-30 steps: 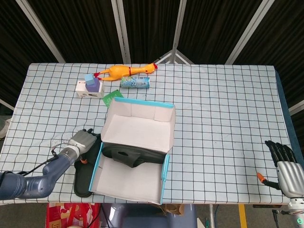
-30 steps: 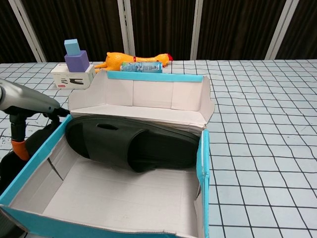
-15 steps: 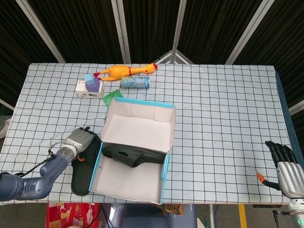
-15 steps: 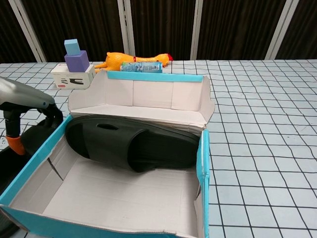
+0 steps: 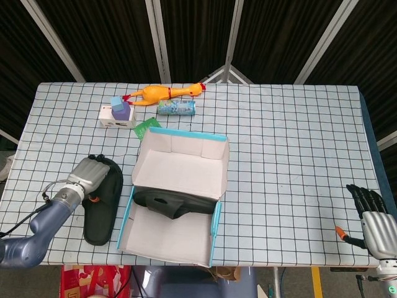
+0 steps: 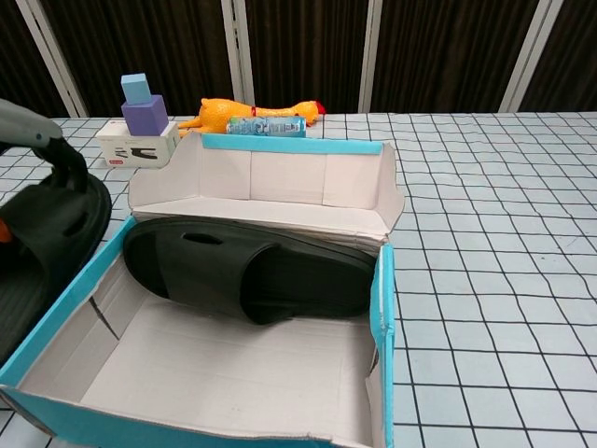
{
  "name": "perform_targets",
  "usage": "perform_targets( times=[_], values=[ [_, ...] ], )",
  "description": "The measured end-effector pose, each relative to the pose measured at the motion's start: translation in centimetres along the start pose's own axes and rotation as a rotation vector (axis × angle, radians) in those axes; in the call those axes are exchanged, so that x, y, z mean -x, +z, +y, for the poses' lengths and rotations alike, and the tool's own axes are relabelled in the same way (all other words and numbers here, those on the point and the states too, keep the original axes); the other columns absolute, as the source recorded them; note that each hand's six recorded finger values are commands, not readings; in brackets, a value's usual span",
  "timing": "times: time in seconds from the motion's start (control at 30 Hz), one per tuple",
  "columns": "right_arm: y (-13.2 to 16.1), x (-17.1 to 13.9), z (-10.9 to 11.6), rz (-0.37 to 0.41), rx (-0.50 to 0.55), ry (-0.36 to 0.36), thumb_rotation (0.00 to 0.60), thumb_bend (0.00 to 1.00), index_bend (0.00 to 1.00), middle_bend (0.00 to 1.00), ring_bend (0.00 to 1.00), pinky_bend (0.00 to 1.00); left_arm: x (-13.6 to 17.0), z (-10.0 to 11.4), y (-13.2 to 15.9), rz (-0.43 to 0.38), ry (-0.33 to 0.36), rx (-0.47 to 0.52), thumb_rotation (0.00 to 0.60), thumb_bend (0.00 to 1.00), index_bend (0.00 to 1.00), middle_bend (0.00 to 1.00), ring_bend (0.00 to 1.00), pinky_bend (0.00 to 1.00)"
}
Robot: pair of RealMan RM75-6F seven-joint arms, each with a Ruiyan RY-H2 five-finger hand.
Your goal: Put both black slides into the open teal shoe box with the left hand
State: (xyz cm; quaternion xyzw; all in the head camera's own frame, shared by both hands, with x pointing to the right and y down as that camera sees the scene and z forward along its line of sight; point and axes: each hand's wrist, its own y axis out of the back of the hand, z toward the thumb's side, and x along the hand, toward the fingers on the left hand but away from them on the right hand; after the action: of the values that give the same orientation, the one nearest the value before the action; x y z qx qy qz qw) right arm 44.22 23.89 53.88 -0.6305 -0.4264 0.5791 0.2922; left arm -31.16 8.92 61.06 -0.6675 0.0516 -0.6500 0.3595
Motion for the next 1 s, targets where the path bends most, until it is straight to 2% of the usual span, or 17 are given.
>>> perform_targets(
  times=[0.17,0.27,0.47,0.6,0.8,0.9,1.0],
  values=[
    [0.1,0.1,-0.1,0.001,0.004,0.008,0.6,0.25,0.05,0.09,0.07,0.04,2.8,3.5,-1.2,0.027,0.141,-0.077,0.6,0.58,0.52,0.58,0.1,0.12],
    [0.0,0.1,-0.1,-0.001,0.007,0.007,0.6,0.25,0.05,0.09,0.07,0.04,5.0,6.1,-1.2,0.037,0.256,-0.172,0.6,0.58,0.54,0.6,0.11,0.12],
    [-0.1,0.0,0.0,-0.005,0.014,0.004,0.6,0.25,0.05,0.09,0.07,0.04,9.3,10.0,1.4,-0.001,0.504,-0.425,0.6,0.58,0.56,0.61,0.11,0.12],
    [-0.1,-0.1,0.1,-0.004,0.018,0.0,0.6,0.25,0.05,0.09,0.07,0.04,12.4,11.9,4.4,-0.059,0.703,-0.645,0.6,0.58,0.56,0.62,0.11,0.12],
    [-0.2,-0.2,0.2,-0.006,0.024,-0.003,0.6,0.25,0.05,0.09,0.07,0.04,16.8,13.1,9.8,-0.173,1.023,-0.977,0.6,0.58,0.55,0.62,0.11,0.12],
    [-0.3,-0.2,0.3,-0.007,0.028,-0.003,0.6,0.25,0.05,0.09,0.07,0.04,18.3,12.8,12.3,-0.222,1.15,-1.135,0.6,0.58,0.55,0.62,0.11,0.12],
    [-0.3,-0.2,0.4,-0.008,0.03,-0.006,0.6,0.25,0.05,0.09,0.07,0.04,18.7,12.0,13.9,-0.271,1.184,-1.23,0.6,0.58,0.56,0.63,0.11,0.12]
  ],
)
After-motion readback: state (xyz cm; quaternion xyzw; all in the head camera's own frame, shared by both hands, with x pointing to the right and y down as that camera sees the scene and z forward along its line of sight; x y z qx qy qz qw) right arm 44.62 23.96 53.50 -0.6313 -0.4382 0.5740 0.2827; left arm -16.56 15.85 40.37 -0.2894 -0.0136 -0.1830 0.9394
